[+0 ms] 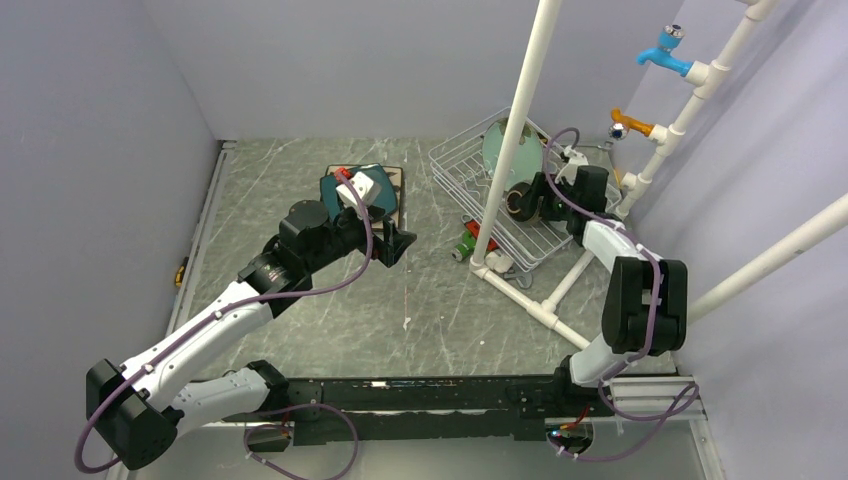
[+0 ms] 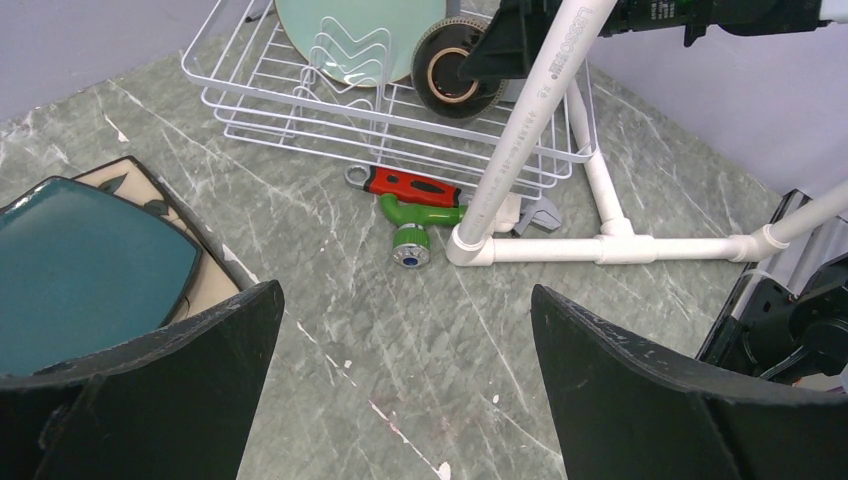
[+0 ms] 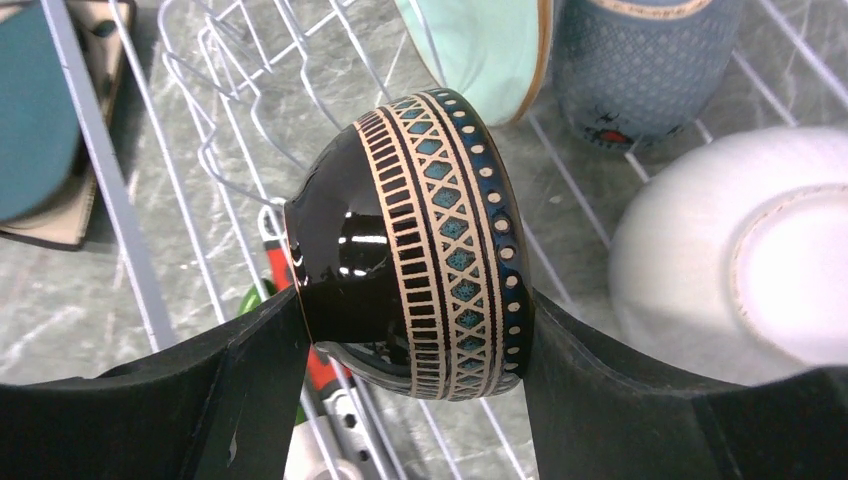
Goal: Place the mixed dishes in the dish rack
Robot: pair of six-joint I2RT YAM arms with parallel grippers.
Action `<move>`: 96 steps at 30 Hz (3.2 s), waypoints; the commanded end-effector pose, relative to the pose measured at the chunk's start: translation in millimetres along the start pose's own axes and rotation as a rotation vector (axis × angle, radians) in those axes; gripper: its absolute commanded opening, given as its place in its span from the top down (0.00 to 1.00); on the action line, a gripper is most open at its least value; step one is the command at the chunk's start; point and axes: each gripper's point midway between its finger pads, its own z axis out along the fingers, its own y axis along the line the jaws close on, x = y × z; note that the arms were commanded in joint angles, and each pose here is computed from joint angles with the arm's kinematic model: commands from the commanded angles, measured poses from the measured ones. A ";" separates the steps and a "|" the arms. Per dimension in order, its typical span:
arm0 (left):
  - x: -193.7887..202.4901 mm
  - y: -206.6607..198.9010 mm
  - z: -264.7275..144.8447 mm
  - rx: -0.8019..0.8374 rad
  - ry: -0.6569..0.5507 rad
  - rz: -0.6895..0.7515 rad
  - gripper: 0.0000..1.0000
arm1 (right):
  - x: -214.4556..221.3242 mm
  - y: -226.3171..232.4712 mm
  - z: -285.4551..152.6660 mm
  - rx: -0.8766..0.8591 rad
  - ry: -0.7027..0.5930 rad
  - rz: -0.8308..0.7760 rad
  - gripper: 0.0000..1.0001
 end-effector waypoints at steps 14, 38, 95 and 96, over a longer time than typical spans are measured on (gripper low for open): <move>-35.5 -11.4 -9.2 0.041 -0.101 0.005 0.01 | -7.0 13.0 -40.4 -0.189 -0.026 0.336 0.87; -34.0 -10.3 -8.9 0.037 -0.096 0.007 0.01 | 16.9 -13.0 -44.0 -0.047 0.300 0.176 0.78; -35.7 -7.3 -10.8 0.019 -0.104 0.008 0.00 | -12.0 30.0 -106.6 0.256 0.009 -0.011 0.07; -35.5 -6.6 -10.7 0.014 -0.104 0.008 0.00 | -11.8 34.4 -111.7 0.245 -0.021 -0.001 0.07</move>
